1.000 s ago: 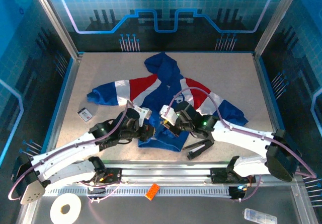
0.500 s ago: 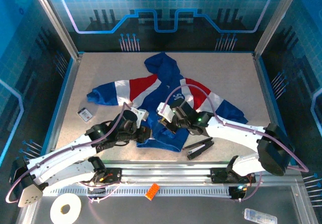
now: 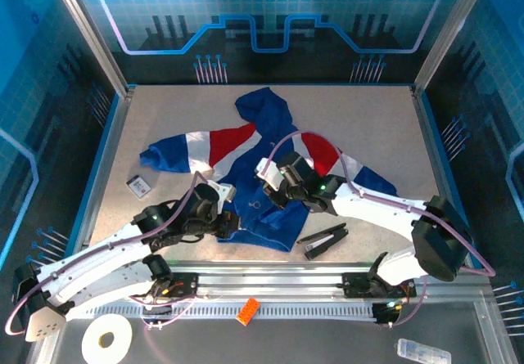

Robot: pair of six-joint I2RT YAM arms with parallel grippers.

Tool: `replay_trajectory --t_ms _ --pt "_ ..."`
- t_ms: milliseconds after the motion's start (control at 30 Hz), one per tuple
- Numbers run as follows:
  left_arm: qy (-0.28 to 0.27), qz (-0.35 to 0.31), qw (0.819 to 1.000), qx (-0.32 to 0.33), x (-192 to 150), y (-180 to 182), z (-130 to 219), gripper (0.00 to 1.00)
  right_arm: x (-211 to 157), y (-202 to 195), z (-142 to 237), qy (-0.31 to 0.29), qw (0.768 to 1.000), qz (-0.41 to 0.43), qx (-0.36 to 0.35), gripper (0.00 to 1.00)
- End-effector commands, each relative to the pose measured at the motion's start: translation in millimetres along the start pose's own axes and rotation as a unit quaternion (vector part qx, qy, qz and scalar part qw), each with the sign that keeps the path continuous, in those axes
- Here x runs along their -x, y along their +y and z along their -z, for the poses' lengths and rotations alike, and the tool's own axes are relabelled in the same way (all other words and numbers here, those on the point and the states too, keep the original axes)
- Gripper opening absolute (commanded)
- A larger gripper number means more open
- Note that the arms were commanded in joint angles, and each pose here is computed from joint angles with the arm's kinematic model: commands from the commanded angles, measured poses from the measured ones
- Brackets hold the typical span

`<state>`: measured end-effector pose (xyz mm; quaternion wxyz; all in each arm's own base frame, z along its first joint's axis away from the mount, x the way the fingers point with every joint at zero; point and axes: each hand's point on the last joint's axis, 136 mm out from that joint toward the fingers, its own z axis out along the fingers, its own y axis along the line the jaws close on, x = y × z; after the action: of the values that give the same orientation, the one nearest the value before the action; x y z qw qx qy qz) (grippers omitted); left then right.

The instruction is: Zip up the jacket

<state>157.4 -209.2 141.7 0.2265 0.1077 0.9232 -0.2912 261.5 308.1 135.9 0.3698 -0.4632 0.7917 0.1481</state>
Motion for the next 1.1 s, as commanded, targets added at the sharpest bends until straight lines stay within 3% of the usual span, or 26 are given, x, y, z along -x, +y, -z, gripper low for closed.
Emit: replay_trajectory --t_ms 0,100,167,267,467,667,733,1067 --pt "0.015 -0.003 1.000 0.001 -9.8 2.7 -0.7 0.00 21.8 24.8 8.2 -0.061 0.994 0.040 0.078 0.00" --pt "0.014 -0.012 1.000 0.000 -8.4 1.6 -1.2 0.00 17.6 42.7 15.5 -0.084 0.986 0.070 0.122 0.12" --pt "0.015 -0.020 1.000 0.001 -7.1 0.6 -0.6 0.00 17.3 47.9 20.8 -0.093 0.983 0.082 0.137 0.32" --pt "0.018 -0.030 0.999 0.002 -6.0 -0.5 -0.7 0.00 10.4 57.4 23.3 -0.086 0.978 0.096 0.164 0.49" --pt "0.018 -0.050 0.999 0.001 -3.3 -2.9 0.6 0.00 -7.8 67.7 11.2 -0.046 0.973 0.111 0.197 0.66" --pt "0.025 -0.062 0.998 0.009 -1.9 -3.1 2.0 0.00 -16.2 69.0 -4.7 -0.022 0.972 0.118 0.204 0.65" --pt "0.026 -0.063 0.998 0.010 -1.6 -3.2 2.5 0.00 -3.5 66.0 -6.1 -0.034 0.972 0.121 0.199 0.62" --pt "0.027 -0.066 0.997 0.014 0.0 -3.4 2.7 0.00 -2.6 63.8 -10.4 -0.038 0.973 0.137 0.183 0.31"
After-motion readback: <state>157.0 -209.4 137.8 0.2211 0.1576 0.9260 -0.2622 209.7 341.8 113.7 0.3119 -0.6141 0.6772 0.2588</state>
